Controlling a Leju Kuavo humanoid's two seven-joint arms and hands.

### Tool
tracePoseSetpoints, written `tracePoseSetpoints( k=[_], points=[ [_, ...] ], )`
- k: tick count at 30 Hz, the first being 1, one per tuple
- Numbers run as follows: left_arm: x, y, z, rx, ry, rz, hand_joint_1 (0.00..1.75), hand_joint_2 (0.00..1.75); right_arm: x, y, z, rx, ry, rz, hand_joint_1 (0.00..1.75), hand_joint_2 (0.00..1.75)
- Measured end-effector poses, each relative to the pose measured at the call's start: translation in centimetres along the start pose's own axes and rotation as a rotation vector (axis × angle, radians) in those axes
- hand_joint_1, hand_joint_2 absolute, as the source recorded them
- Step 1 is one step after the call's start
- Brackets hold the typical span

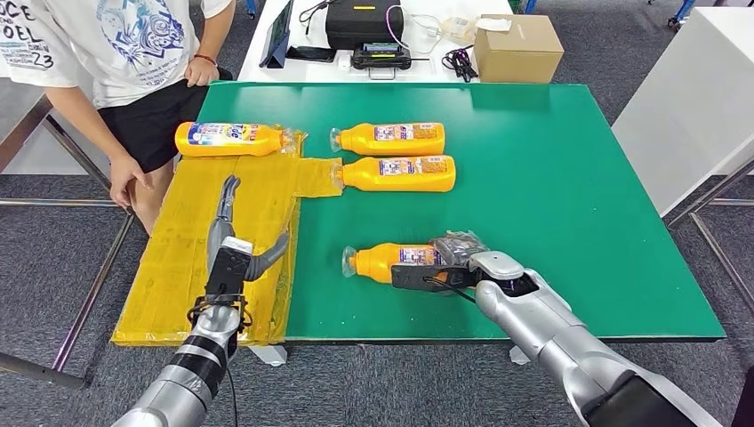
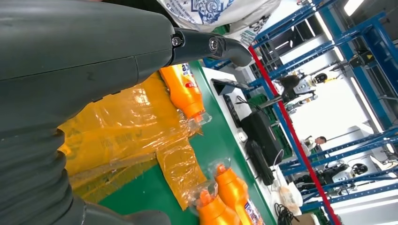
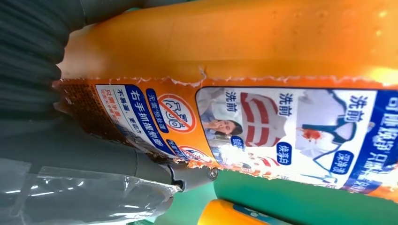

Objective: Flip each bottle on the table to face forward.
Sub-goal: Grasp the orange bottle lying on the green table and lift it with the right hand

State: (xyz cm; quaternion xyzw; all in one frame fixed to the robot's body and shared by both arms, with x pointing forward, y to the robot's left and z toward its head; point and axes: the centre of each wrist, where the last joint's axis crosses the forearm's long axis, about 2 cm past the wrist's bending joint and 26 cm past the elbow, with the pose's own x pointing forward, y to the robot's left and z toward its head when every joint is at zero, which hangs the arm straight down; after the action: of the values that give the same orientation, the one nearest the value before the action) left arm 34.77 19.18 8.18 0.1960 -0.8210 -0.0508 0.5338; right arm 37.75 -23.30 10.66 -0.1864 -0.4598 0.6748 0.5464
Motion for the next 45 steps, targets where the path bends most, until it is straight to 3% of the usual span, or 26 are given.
tracePoseSetpoints(
  k=[3,9,12,32,40,45],
  points=[
    [0.0,0.0,0.2,0.001,0.0,0.004,0.0,1.75,0.3,0.7,0.2,-0.106,-0.031,-0.077,1.75,1.75],
    [0.0,0.1,0.9,-0.037,0.006,0.068,0.0,1.75,4.2,2.0,2.3,-0.59,-0.181,-0.281,1.75,1.75],
    [0.2,0.1,1.1,-0.04,0.008,0.095,0.0,1.75,5.7,1.6,3.7,-0.743,-0.212,-0.363,1.75,1.75],
    [0.5,0.1,1.4,-0.029,0.013,0.133,0.0,1.75,6.2,1.0,6.0,-0.925,-0.216,-0.479,1.75,1.75],
    [1.7,-0.4,1.7,-0.116,0.162,0.469,0.0,1.75,6.6,1.7,8.3,-1.286,-0.207,-0.518,1.75,1.75],
    [3.0,-1.9,2.2,-0.379,0.317,0.957,0.0,1.75,7.5,3.8,7.8,-1.262,-0.278,-0.451,1.75,1.75]
  ],
)
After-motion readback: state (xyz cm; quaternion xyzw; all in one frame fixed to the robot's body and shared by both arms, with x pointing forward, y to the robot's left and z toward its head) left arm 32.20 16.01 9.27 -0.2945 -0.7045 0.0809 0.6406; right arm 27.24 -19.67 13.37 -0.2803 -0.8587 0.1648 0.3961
